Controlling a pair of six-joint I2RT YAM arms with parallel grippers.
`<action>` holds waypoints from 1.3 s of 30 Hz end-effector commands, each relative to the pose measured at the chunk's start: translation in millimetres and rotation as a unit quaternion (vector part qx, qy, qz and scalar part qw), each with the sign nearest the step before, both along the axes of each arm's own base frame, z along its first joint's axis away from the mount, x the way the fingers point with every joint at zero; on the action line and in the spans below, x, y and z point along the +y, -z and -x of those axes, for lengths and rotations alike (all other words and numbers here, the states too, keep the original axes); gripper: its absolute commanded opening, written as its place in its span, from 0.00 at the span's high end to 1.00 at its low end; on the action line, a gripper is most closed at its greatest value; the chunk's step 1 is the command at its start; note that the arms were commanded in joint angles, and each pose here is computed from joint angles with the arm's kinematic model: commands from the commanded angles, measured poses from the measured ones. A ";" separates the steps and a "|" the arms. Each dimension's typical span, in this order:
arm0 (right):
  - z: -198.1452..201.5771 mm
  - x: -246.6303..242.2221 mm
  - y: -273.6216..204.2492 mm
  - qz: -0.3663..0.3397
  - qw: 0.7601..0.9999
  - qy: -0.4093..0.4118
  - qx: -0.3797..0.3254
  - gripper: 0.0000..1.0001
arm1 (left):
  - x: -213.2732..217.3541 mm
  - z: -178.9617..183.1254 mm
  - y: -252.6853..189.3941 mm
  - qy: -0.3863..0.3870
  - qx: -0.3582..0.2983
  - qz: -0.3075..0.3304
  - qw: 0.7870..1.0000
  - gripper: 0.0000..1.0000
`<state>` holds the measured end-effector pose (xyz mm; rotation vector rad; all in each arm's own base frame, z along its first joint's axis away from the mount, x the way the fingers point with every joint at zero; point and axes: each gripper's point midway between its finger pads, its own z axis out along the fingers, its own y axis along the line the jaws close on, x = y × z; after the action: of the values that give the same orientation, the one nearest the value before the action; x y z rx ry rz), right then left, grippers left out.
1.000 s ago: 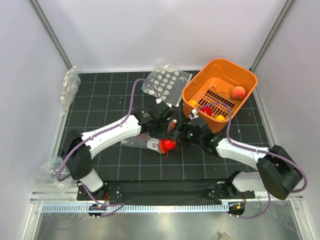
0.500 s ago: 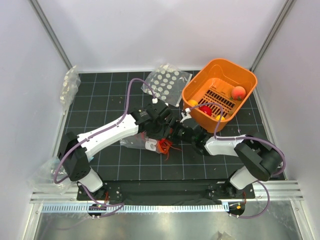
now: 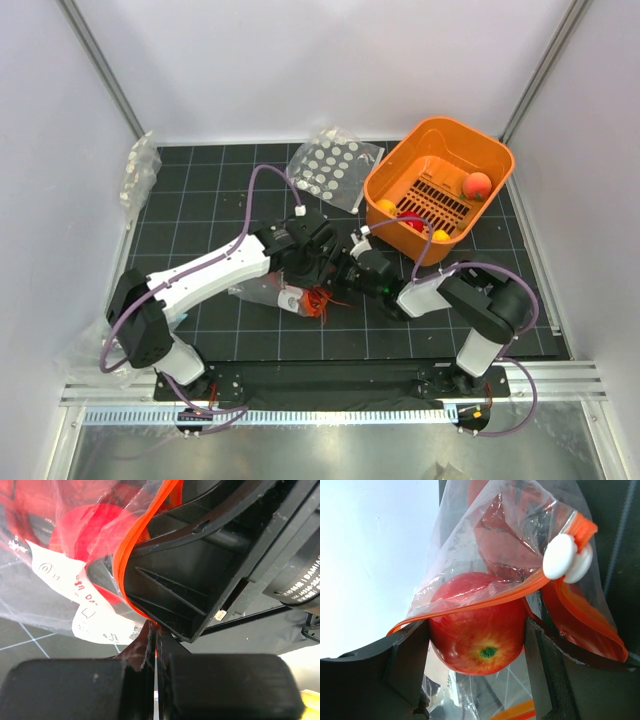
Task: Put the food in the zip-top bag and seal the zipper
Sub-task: Place the fake fruit in the zipper food storage bag.
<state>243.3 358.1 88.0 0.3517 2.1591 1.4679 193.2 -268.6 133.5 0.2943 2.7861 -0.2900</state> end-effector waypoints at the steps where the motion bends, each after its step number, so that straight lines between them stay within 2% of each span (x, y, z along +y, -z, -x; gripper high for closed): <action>1: 23.0 20.2 -25.8 -0.051 0.997 -0.057 -0.032 0.58 | -22.1 -12.2 -22.3 -0.013 -0.047 0.083 0.995 1.00; 2: 24.1 18.2 -26.0 -0.051 0.997 -0.056 -0.033 0.43 | -21.8 -12.8 -22.8 -0.017 -0.051 0.089 0.995 1.00; 5: 26.5 11.6 -20.8 -0.038 0.997 -0.051 -0.033 0.29 | -16.6 -10.2 -24.4 -0.022 -0.056 0.099 0.993 1.00; 11: 27.6 4.4 -22.3 -0.004 0.998 -0.051 -0.047 0.27 | -11.3 -7.2 -26.0 -0.023 -0.060 0.101 0.993 1.00; 15: 29.2 -1.9 -27.8 0.033 0.996 -0.052 -0.061 0.14 | -8.6 -3.7 -21.8 -0.026 -0.055 0.101 0.993 1.00; 20: 32.4 -3.4 -26.5 0.039 0.996 -0.055 -0.061 0.08 | -5.9 -1.5 -20.5 -0.027 -0.055 0.103 0.993 1.00; 21: 34.4 -1.9 -24.4 0.036 0.996 -0.057 -0.054 0.09 | -5.7 -1.3 -21.6 -0.027 -0.057 0.105 0.992 1.00; 22: 34.9 0.6 -22.3 0.031 0.996 -0.061 -0.054 0.27 | -5.4 -1.1 -21.9 -0.027 -0.057 0.105 0.992 1.00; 23: 36.8 3.6 -22.1 0.025 0.996 -0.067 -0.050 0.35 | -5.3 -1.0 -22.9 -0.027 -0.058 0.106 0.992 1.00; 24: 36.6 7.1 -26.1 0.012 0.996 -0.068 -0.051 0.49 | -4.5 -0.8 -22.6 -0.027 -0.058 0.105 0.992 1.00; 25: 38.1 10.6 -27.1 0.007 0.996 -0.072 -0.050 0.54 | -3.9 -0.7 -24.2 -0.028 -0.059 0.106 0.992 1.00; 28: 42.5 18.9 -25.6 0.001 0.996 -0.082 -0.045 0.56 | -3.2 -0.1 -25.3 -0.028 -0.060 0.107 0.992 1.00; 29: 44.2 20.6 -25.5 0.000 0.995 -0.086 -0.044 0.59 | -3.4 0.1 -25.3 -0.027 -0.059 0.107 0.992 1.00; 30: 44.8 22.7 -26.9 -0.003 0.995 -0.089 -0.046 0.67 | -3.3 0.2 -25.8 -0.027 -0.059 0.108 0.992 1.00; 32: 46.8 25.5 -25.0 -0.004 0.995 -0.094 -0.042 0.68 | -3.9 0.8 -25.4 -0.028 -0.058 0.108 0.992 1.00; 34: 48.2 28.3 -27.8 -0.015 0.994 -0.100 -0.045 0.60 | -4.3 0.6 -25.1 -0.028 -0.057 0.109 0.992 1.00; 35: 49.7 30.1 -27.1 -0.021 0.994 -0.101 -0.040 0.46 | -4.8 1.2 -25.2 -0.027 -0.055 0.110 0.992 1.00; 37: 49.8 28.2 -25.0 -0.025 0.994 -0.096 -0.037 0.31 | -5.0 1.1 -25.9 -0.027 -0.056 0.112 0.992 1.00; 39: 50.4 24.1 -24.5 -0.027 0.995 -0.088 -0.036 0.25 | -4.1 1.1 -26.1 -0.028 -0.057 0.111 0.992 1.00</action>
<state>206.9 368.2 89.7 0.2061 2.2135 1.4955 175.6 -248.8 134.4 0.2149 2.7365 -0.3878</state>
